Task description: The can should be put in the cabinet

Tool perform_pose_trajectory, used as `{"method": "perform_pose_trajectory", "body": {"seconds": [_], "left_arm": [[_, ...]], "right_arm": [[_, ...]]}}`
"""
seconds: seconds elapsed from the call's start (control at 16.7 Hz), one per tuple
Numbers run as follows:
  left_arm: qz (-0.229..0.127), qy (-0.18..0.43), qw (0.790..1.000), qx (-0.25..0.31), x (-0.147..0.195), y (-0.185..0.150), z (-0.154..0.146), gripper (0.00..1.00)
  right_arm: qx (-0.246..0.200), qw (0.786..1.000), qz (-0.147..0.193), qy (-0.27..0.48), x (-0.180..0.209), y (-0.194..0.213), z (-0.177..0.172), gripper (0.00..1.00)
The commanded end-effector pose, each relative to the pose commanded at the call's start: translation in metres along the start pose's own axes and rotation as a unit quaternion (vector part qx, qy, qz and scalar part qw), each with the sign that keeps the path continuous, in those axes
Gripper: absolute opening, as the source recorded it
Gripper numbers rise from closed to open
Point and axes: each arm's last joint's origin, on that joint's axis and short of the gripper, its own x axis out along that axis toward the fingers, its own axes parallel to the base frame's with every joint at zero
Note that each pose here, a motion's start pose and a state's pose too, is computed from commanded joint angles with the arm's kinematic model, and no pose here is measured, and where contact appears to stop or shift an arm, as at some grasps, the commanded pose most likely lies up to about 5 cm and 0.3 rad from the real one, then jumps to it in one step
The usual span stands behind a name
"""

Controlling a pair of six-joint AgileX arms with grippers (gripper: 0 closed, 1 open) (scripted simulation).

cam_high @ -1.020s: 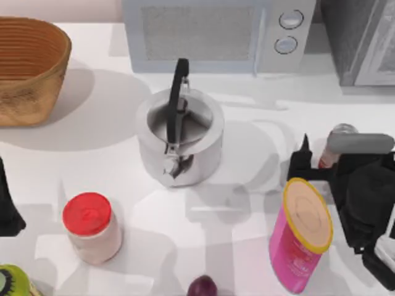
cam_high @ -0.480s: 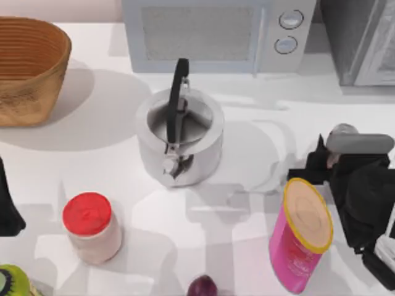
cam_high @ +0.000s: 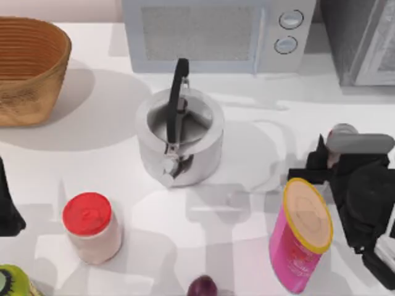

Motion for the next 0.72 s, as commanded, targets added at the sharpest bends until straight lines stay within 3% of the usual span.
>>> {"method": "perform_pose_trajectory", "body": {"seconds": [0.42,0.72], "left_arm": [[0.0,0.0,1.0,0.0,0.0,0.0,0.0,1.0],[0.0,0.0,1.0,0.0,0.0,0.0,0.0,1.0]], "right_arm": [[0.0,1.0,0.001,-0.001,0.0,0.001,0.003,0.0],[-0.001,1.0,0.004,-0.006,0.003,0.006,0.04,0.0]]}}
